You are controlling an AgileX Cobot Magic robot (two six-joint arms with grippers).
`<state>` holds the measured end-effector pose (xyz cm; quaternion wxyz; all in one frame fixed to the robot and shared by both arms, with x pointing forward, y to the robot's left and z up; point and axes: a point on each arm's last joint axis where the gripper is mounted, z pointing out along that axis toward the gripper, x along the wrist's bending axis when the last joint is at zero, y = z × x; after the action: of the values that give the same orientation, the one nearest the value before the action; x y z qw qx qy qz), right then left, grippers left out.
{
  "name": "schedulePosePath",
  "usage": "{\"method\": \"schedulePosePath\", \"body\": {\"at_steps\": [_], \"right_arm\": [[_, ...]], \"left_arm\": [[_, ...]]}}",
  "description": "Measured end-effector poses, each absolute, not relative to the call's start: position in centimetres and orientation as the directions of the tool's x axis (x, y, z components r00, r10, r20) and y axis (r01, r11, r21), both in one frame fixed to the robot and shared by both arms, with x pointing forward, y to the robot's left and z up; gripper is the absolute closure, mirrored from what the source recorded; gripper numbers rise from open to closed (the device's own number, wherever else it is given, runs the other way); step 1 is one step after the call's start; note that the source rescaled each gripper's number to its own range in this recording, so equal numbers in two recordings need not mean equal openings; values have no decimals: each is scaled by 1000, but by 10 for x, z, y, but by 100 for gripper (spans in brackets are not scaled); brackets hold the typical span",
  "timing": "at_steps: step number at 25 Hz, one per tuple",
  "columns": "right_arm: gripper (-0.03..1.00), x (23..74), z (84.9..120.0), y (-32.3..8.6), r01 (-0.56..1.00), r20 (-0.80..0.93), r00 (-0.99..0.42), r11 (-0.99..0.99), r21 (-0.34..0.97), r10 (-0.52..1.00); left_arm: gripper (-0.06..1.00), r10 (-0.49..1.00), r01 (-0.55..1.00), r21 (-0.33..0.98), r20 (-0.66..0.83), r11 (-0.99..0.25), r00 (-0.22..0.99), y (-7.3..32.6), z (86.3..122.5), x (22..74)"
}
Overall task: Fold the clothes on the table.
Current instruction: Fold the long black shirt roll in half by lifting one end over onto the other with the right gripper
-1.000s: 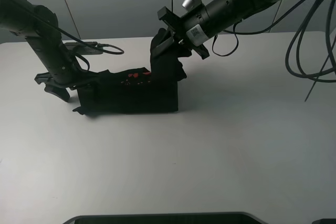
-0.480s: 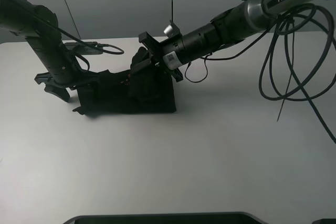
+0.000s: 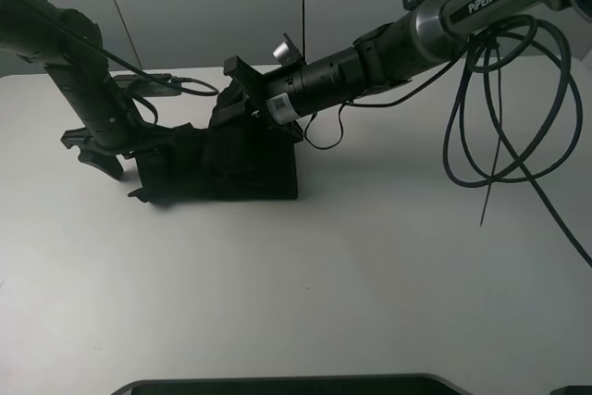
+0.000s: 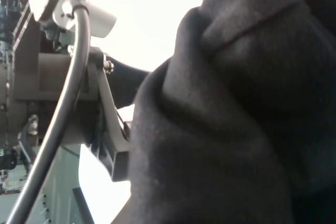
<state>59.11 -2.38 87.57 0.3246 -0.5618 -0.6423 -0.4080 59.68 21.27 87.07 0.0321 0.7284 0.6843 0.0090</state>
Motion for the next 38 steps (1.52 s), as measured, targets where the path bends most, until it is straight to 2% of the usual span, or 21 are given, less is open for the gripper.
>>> {"method": "schedulePosePath", "body": {"at_steps": [12, 18, 38], "right_arm": [[83, 588, 874, -14, 985, 876, -162, 15, 174, 455], [83, 587, 851, -11, 993, 883, -103, -6, 120, 458], [83, 579, 852, 10, 983, 872, -181, 45, 181, 455]], "left_arm": [[-4, 997, 996, 59, -31, -67, 69, 213, 871, 597], [-4, 997, 996, 59, -31, -65, 67, 213, 871, 597], [-4, 997, 996, 57, -39, -62, 65, 212, 871, 597]]}}
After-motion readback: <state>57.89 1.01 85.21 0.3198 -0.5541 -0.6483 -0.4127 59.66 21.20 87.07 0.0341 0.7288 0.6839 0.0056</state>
